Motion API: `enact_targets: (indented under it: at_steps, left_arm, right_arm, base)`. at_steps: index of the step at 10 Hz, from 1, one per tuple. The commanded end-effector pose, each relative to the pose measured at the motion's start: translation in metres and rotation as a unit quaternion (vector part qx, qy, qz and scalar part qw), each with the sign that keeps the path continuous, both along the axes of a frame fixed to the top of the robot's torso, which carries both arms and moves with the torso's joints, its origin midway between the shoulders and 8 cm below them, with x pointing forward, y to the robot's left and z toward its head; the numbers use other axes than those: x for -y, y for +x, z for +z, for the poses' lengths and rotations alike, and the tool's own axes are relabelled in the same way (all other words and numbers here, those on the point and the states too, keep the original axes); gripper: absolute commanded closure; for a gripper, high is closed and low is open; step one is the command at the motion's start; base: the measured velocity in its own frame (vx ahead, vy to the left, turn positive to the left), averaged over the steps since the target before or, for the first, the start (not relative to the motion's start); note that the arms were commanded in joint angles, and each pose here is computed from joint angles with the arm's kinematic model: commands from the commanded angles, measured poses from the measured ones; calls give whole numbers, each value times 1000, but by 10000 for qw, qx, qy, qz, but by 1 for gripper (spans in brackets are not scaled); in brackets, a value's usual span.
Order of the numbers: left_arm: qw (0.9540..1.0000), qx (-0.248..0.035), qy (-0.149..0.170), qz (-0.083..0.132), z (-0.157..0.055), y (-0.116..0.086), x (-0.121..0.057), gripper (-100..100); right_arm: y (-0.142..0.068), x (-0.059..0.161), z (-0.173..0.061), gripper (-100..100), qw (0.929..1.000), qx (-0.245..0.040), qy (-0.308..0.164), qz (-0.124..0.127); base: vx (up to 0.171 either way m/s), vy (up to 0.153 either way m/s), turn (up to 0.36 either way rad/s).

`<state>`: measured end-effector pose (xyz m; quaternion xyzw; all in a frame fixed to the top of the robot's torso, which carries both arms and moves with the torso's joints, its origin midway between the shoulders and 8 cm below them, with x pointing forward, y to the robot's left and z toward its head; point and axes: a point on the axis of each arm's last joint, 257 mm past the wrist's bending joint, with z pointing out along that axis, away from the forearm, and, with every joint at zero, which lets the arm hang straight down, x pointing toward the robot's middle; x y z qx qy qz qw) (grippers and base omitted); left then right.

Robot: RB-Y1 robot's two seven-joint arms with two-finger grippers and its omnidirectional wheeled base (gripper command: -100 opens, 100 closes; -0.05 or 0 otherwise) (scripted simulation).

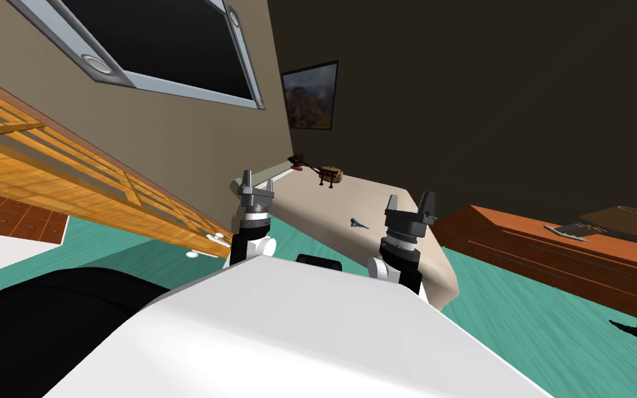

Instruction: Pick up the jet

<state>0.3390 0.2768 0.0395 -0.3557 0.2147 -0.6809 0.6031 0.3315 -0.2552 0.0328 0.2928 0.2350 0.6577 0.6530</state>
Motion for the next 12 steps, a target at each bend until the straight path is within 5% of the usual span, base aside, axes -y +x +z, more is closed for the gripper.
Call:
enact_targets:
  at_steps: [1, 5, 7, 12]
  left_arm:
    - [10000, 0, 0, 0, 0, 0, 0, 0]
    - [10000, 0, 0, 0, 0, 0, 0, 0]
    - [10000, 0, 0, 0, 0, 0, 0, 0]
    - [10000, 0, 0, 0, 0, 0, 0, 0]
  right_arm:
    - [10, -7, -12, -100, 9991, -234, -339, 43]
    - [31, -14, -42, -100, 9923, -748, -992, 10]
    - [49, -11, -69, -100, 9831, -1185, -1394, -77]
    - [68, -8, -104, -100, 9634, -1697, -2051, -309]
  base:
    - [16, 22, 24]
    - [41, 44, 23]
    - [43, 36, 30]
    - [35, 33, 22]
